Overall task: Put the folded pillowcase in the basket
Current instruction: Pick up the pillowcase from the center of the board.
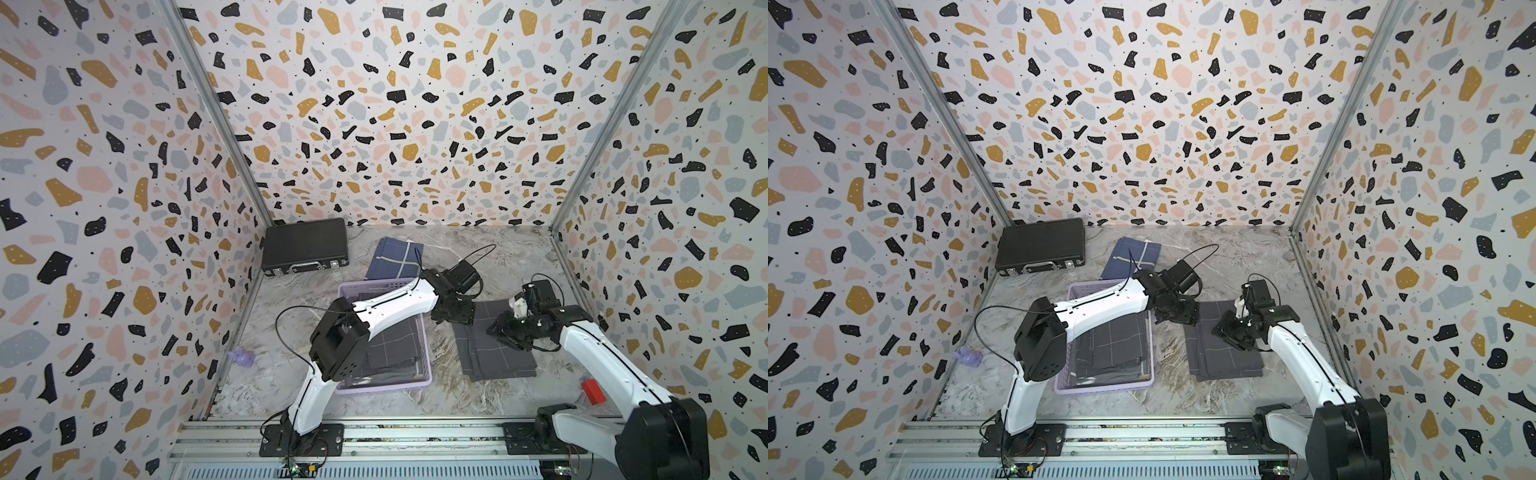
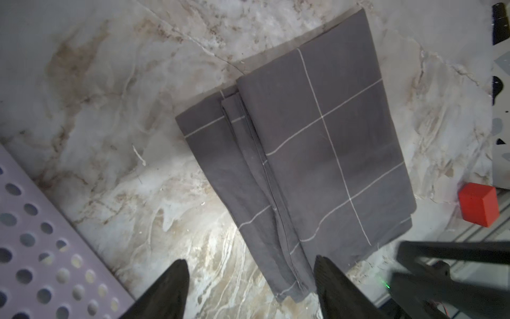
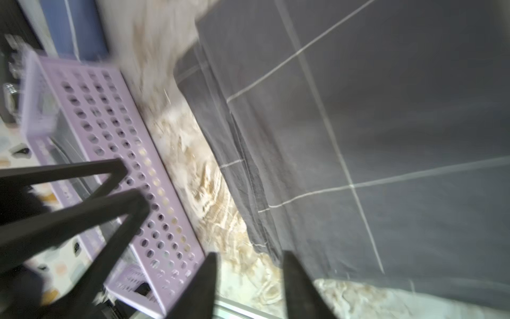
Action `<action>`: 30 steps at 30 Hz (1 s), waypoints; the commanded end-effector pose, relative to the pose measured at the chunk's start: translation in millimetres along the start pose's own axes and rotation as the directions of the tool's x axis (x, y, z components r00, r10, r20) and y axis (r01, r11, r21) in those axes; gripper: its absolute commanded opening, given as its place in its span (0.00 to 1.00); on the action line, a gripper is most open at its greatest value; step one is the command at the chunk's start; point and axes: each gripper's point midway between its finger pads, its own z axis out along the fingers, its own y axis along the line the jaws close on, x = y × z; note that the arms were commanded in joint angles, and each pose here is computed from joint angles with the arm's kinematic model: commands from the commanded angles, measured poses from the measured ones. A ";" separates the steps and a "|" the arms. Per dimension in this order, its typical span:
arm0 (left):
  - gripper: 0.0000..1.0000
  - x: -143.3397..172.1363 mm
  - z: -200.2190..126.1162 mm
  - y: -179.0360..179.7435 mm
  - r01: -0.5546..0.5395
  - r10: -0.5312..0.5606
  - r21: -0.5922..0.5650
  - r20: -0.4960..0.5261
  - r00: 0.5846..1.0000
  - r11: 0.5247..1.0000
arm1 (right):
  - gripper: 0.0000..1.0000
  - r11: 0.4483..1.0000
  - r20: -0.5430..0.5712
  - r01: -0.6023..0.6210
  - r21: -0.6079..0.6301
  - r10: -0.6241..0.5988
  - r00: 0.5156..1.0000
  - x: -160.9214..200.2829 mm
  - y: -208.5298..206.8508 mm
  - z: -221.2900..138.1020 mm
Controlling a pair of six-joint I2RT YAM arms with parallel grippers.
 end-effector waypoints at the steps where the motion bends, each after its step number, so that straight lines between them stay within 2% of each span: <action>1: 0.80 -14.2 15.4 4.1 -0.001 0.002 -0.038 0.025 1.000 0.999 | 0.65 0.990 0.037 0.018 0.143 -0.024 0.999 9.2 -28.7 -19.8; 3: 0.82 -21.8 27.1 1.3 -0.004 0.005 -0.035 0.026 1.000 0.999 | 0.73 0.990 0.064 0.024 0.136 -0.033 0.997 9.9 -29.7 -24.8; 5: 0.84 -26.8 37.4 0.4 0.004 -0.003 -0.038 0.026 1.000 0.999 | 0.75 0.989 0.065 0.032 0.145 -0.042 0.997 10.3 -33.4 -27.0; 10: 0.88 -40.7 58.1 12.9 0.041 -0.039 -0.062 0.035 0.999 0.997 | 0.76 0.990 0.045 0.015 0.142 -0.022 0.999 11.9 -44.0 -25.5; 13: 0.89 -39.3 74.5 27.4 0.099 -0.100 -0.071 0.001 0.995 0.993 | 0.76 0.989 0.055 0.005 0.148 -0.014 0.998 10.7 -50.3 -26.2; 18: 0.90 -36.6 86.7 35.5 0.104 -0.106 -0.094 -0.016 0.994 0.990 | 0.76 0.989 0.057 -0.001 0.147 -0.008 0.998 8.0 -55.1 -25.3; 21: 0.84 -38.0 92.0 27.4 0.098 -0.100 -0.058 -0.030 0.995 0.994 | 0.76 0.990 0.054 -0.009 0.140 0.001 0.999 4.9 -56.1 -22.3; 25: 0.68 -42.5 96.6 4.0 0.117 -0.114 0.063 -0.043 0.992 0.991 | 0.76 0.988 0.051 -0.020 0.151 0.012 0.999 2.4 -60.1 -18.9; 27: 0.65 -43.4 97.4 -4.6 0.136 -0.132 0.114 -0.045 0.990 0.984 | 0.76 0.987 0.048 -0.022 0.157 0.015 0.999 2.5 -62.4 -16.9; 30: 0.63 -40.4 95.2 -9.1 0.139 -0.134 0.132 -0.044 0.990 0.981 | 0.75 0.988 0.045 -0.028 0.152 0.022 0.999 2.9 -62.7 -14.4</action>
